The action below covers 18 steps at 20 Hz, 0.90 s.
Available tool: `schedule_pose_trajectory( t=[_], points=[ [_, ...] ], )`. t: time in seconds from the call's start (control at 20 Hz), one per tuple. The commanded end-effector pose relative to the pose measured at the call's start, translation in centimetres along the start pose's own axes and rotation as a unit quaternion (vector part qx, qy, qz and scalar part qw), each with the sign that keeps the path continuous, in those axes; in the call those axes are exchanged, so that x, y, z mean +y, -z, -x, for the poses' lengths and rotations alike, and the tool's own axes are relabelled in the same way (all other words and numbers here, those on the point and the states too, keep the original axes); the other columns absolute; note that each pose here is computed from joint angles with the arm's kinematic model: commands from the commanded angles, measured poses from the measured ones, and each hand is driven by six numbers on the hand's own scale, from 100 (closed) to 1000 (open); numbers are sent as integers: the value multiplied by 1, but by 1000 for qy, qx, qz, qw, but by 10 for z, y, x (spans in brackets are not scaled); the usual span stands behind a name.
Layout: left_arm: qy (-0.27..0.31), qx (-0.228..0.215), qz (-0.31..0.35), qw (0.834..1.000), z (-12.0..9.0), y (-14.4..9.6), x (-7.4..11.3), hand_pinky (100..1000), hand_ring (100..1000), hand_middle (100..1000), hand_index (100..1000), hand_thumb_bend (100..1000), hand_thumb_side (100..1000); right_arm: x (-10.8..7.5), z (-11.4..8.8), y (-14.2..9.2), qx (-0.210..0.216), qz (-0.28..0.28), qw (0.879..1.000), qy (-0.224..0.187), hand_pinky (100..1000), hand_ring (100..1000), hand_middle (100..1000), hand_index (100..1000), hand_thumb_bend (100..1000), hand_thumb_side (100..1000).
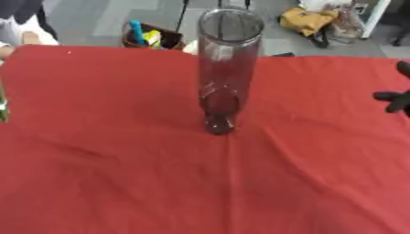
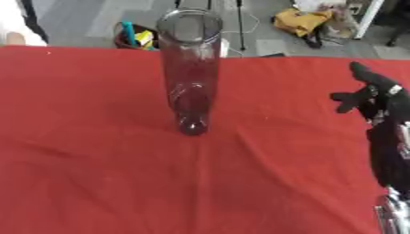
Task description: Arrange flowers into the vase.
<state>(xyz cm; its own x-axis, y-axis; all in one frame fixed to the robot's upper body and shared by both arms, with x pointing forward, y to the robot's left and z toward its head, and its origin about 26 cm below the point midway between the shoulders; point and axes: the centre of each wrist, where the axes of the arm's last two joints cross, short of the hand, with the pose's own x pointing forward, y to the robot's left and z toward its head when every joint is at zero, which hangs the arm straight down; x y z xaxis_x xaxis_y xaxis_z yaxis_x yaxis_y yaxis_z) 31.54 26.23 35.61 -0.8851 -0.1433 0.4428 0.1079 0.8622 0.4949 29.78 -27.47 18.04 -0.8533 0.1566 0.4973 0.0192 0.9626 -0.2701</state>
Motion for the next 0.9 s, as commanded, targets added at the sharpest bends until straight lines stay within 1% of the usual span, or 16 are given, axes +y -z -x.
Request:
schedule_pose_trajectory(
  t=[0.05, 0.4, 0.7, 0.9],
  points=[
    [-20, -15, -49, 998, -11, 12, 12, 100, 100, 100, 100, 100, 685, -4, -6, 6, -18, -6, 1000, -3, 726, 974, 455, 829, 100, 1000],
    [-86, -22, -126, 988, -6, 41, 18, 100, 100, 100, 100, 100, 693, -4, -7, 7, -22, -12, 1000, 0, 726, 975, 454, 829, 100, 1000],
    [-111, -33, -155, 981, 3, 59, 18, 100, 100, 100, 100, 100, 693, -3, -7, 9, -28, -18, 999, 3, 727, 979, 452, 829, 100, 1000],
    [-125, -61, -168, 976, 2, 73, 16, 100, 100, 100, 100, 106, 685, -2, -7, 10, -30, -22, 999, 6, 727, 981, 452, 830, 100, 1000]
  ],
)
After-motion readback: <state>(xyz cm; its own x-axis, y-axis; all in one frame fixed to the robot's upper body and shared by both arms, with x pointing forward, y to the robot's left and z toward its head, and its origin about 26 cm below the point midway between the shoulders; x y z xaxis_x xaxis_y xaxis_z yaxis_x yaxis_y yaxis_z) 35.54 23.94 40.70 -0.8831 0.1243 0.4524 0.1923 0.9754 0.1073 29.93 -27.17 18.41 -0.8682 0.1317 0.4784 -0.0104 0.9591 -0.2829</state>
